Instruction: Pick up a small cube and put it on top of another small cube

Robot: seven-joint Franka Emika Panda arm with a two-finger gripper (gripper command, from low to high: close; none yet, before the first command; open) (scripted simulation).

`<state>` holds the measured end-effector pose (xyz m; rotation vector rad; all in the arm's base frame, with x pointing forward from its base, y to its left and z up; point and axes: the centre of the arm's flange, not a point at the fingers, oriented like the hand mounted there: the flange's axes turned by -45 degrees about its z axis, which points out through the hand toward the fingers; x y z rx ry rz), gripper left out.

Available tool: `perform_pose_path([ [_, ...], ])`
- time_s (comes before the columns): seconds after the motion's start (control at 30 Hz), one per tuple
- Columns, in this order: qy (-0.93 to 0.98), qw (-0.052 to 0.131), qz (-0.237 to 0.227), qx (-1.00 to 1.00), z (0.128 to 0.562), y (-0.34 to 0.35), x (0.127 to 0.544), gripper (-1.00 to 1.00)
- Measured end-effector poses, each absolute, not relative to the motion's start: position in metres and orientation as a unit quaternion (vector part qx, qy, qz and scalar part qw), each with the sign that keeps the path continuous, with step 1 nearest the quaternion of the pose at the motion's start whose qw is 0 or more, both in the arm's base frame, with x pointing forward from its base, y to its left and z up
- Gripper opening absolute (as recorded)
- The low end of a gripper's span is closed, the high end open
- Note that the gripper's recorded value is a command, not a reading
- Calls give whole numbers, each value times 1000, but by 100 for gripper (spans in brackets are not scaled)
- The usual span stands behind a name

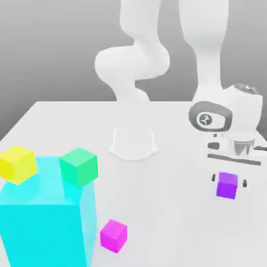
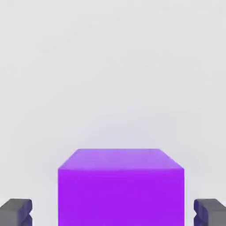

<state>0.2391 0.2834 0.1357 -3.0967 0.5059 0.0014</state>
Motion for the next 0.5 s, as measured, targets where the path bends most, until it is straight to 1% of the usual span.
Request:
perform_pose_path([
  [0.17, 161, 2, 0, -987, 134, 283, 239, -100],
  [0.37, 162, 5, 0, -987, 173, 286, 241, -100],
  [0.47, 159, 2, -1, -987, 192, 284, 238, -100],
  [0.5, 164, 0, 2, -986, 197, 282, 248, -100],
])
